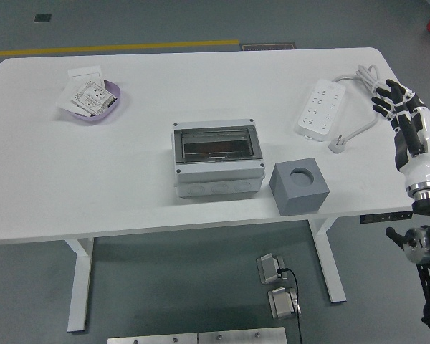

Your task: Pick up the cylinder from the cube,place it in the box,flap close box

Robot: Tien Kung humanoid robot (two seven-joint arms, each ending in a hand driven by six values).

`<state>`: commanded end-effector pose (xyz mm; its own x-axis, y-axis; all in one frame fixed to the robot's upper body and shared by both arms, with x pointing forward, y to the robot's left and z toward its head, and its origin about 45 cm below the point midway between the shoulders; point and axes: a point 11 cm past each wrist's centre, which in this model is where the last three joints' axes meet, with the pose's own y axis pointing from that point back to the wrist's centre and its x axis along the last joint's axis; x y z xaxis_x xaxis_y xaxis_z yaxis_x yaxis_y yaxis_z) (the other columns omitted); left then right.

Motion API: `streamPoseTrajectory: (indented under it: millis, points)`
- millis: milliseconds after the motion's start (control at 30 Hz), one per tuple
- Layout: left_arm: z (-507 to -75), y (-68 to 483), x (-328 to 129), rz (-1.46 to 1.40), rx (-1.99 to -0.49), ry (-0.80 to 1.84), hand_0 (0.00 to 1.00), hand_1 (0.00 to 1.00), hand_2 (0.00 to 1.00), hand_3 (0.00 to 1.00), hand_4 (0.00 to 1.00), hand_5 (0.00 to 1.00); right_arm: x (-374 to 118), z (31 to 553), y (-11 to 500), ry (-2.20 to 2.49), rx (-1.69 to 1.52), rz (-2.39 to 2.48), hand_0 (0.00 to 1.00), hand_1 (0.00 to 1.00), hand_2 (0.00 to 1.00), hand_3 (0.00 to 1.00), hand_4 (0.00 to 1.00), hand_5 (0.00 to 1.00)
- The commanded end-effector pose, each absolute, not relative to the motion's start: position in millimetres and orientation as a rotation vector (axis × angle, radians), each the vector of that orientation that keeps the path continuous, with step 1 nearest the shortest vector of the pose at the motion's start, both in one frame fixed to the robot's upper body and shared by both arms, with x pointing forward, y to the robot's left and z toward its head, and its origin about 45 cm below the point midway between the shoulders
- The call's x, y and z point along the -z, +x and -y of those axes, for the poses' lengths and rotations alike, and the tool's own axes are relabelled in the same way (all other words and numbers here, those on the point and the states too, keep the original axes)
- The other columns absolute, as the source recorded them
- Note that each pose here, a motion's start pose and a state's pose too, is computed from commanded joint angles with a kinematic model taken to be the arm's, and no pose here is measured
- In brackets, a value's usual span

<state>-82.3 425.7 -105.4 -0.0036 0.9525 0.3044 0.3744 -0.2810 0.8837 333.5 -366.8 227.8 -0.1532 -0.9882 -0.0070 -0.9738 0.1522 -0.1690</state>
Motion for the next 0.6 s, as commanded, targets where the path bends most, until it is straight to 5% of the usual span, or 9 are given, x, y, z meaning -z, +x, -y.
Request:
streamPoseTrajectory:
  millis: [600]
  points:
    - [-418.6,-89.3,105.0,-1.447,-1.213,1.693,0.781,0.778,0.750,0.587,0.702,0.079,-230.8,360.8,335.6,-2.000,0.198,-2.266,0.780,0.746,0.764,0.771,0.998,0.717]
